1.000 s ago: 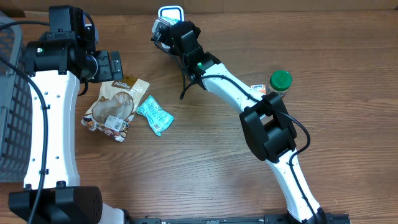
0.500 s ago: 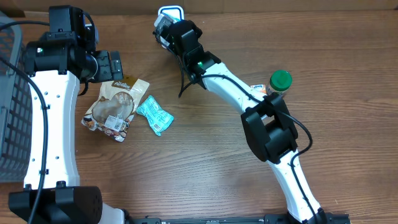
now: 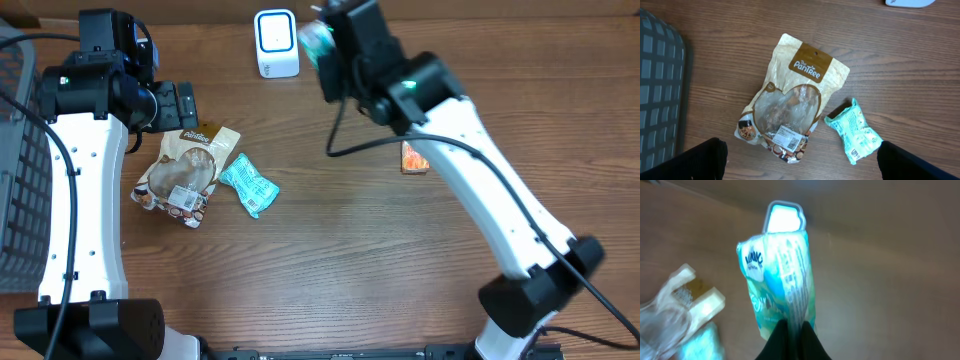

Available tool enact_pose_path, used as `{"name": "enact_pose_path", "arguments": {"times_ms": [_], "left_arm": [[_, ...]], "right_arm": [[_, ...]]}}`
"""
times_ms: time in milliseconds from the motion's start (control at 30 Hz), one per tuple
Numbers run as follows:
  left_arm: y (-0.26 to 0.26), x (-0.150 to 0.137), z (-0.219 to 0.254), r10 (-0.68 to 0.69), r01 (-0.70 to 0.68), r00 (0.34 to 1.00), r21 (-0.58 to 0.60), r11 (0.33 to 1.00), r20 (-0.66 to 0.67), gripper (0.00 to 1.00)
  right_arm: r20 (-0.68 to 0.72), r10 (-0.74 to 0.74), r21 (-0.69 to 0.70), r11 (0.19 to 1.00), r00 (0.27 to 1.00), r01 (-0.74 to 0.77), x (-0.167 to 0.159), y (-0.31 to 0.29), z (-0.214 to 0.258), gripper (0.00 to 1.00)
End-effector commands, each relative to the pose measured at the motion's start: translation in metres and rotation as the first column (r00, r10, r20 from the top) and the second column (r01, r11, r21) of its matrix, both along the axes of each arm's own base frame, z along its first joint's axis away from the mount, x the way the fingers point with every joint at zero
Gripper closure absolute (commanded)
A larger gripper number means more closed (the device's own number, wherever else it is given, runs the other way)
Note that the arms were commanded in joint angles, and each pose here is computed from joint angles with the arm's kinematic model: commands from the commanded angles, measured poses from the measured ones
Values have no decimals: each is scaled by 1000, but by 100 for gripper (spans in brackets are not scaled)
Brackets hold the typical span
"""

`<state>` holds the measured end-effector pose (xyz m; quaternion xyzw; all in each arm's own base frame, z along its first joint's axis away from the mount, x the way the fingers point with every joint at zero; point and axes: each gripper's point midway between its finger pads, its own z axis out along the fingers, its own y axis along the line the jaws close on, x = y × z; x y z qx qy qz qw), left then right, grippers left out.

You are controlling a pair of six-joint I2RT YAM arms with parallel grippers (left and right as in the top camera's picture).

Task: Scan the item barcode
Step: 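Carry the green tissue pack right and set it beside the jar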

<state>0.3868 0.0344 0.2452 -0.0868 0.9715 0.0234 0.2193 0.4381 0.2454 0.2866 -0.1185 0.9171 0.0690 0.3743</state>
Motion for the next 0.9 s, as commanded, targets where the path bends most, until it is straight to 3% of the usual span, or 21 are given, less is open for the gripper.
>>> {"name": "enact_pose_path", "arguments": {"times_ms": [0, 167, 400, 867], "left_arm": [[0, 0, 9, 8, -8, 1000, -7, 1000, 27, 1], [0, 0, 9, 8, -8, 1000, -7, 1000, 26, 0], [0, 0, 9, 8, -8, 1000, -7, 1000, 26, 1], [0, 0, 9, 8, -8, 1000, -7, 1000, 26, 0]], "right_arm": [[-301, -235, -7, 970, 924, 245, -36, -32, -56, 96], [-462, -322, -180, 947, 826, 268, -66, -59, -117, 96], [-513, -434, -240, 901, 741, 361, -69, -97, -178, 96], [-486, -507, -222, 859, 712, 461, -43, -155, -214, 96]]}}
